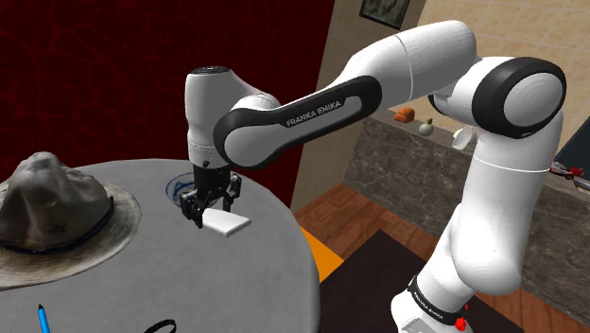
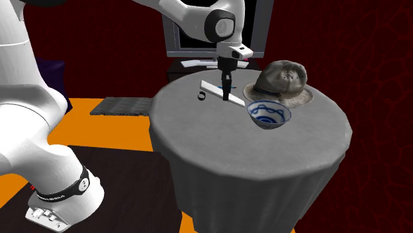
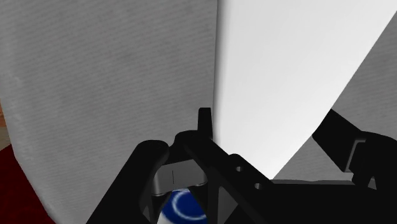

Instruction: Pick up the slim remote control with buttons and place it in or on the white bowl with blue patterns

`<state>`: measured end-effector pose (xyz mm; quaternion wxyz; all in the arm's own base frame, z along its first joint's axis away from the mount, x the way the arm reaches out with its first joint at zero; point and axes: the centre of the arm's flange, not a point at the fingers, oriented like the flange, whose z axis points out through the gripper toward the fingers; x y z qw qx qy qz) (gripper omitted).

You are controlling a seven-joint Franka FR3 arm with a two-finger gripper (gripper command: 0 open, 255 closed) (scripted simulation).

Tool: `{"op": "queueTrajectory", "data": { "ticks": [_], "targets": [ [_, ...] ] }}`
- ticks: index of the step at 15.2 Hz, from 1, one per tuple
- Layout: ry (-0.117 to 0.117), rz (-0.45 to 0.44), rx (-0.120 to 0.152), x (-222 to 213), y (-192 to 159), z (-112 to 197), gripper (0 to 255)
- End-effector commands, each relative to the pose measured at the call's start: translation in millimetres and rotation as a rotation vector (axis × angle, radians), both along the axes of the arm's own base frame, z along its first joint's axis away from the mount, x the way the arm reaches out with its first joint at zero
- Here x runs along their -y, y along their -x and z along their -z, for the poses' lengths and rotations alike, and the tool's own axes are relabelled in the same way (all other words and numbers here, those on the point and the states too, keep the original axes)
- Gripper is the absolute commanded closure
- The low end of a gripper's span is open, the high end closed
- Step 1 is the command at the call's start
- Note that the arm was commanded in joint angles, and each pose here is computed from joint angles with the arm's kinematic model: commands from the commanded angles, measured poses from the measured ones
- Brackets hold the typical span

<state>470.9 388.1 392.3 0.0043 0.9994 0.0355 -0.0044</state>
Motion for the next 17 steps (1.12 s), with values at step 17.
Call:
{"op": "queueTrajectory", "data": {
  "ticks": [17],
  "targets": [
    [0.0, 0.001, 0.001, 31.1, -141.2, -37.4, 255]
  ]
}}
